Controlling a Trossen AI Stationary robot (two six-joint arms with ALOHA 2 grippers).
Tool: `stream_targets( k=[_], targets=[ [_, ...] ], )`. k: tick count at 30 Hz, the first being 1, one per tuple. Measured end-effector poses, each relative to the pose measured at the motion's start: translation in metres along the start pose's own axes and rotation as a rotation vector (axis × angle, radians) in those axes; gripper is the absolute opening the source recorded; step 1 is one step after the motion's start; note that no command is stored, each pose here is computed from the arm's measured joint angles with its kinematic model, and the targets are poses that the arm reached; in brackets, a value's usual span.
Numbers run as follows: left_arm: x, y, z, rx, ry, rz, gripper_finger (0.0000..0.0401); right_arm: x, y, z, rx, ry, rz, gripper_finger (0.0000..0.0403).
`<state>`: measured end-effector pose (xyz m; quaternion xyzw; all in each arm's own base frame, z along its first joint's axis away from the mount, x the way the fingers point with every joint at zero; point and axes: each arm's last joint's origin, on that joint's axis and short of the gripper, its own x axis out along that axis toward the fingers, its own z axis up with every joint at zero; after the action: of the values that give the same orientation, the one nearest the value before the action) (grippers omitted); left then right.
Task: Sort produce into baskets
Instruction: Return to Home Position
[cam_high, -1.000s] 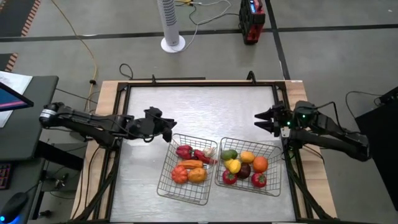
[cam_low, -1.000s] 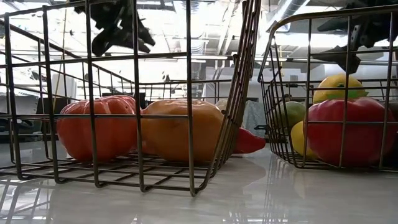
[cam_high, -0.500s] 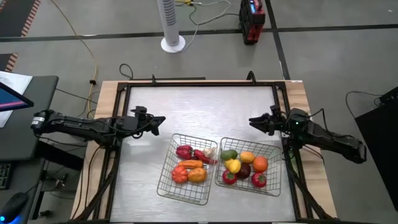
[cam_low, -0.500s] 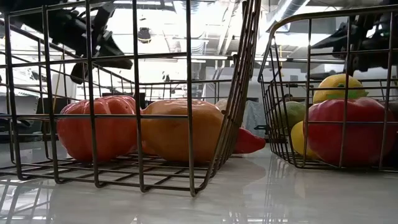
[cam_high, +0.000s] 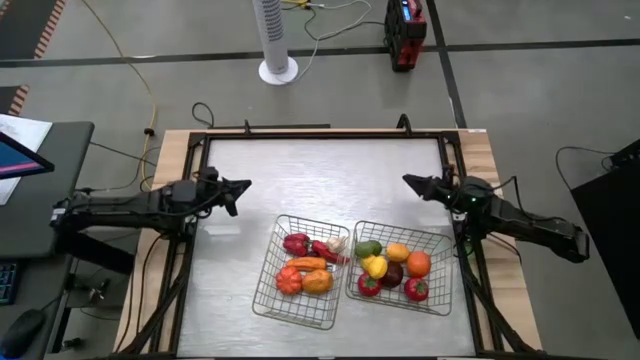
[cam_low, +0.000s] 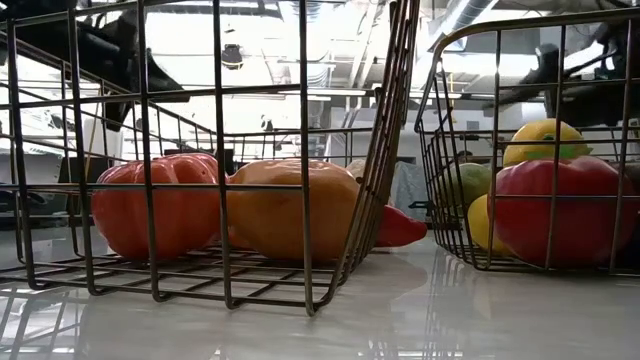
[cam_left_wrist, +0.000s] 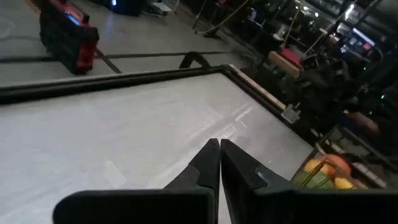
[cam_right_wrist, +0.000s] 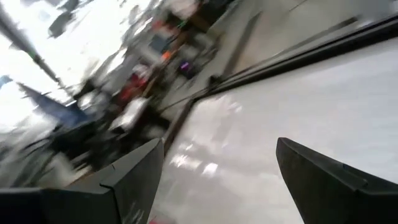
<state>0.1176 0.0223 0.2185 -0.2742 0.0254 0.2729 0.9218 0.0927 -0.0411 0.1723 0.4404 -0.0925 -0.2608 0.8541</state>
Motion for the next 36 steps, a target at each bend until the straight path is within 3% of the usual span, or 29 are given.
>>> stream_targets(
  k=[4,12,22,30,36],
  targets=[
    [-0.009,0.005,0.0,0.058,0.022,-0.011,0.0,-0.001,-0.007,-0.001,-0.019,-0.039,-0.114,0.0338],
    [-0.021,0.008,0.002,0.153,0.017,-0.096,0.0,-0.001,-0.007,-0.002,-0.124,-0.02,-0.119,0.0338],
    [-0.027,0.014,-0.003,0.227,0.067,-0.074,0.0,-0.001,-0.007,-0.002,-0.129,-0.016,-0.121,0.0338],
    [-0.036,0.024,-0.004,0.206,0.028,0.028,0.0,-0.001,-0.007,-0.002,-0.129,-0.014,-0.123,0.0338],
    [-0.033,0.035,-0.013,0.117,-0.166,0.157,0.0,-0.001,-0.008,-0.002,-0.129,-0.013,-0.123,0.0338]
  ],
)
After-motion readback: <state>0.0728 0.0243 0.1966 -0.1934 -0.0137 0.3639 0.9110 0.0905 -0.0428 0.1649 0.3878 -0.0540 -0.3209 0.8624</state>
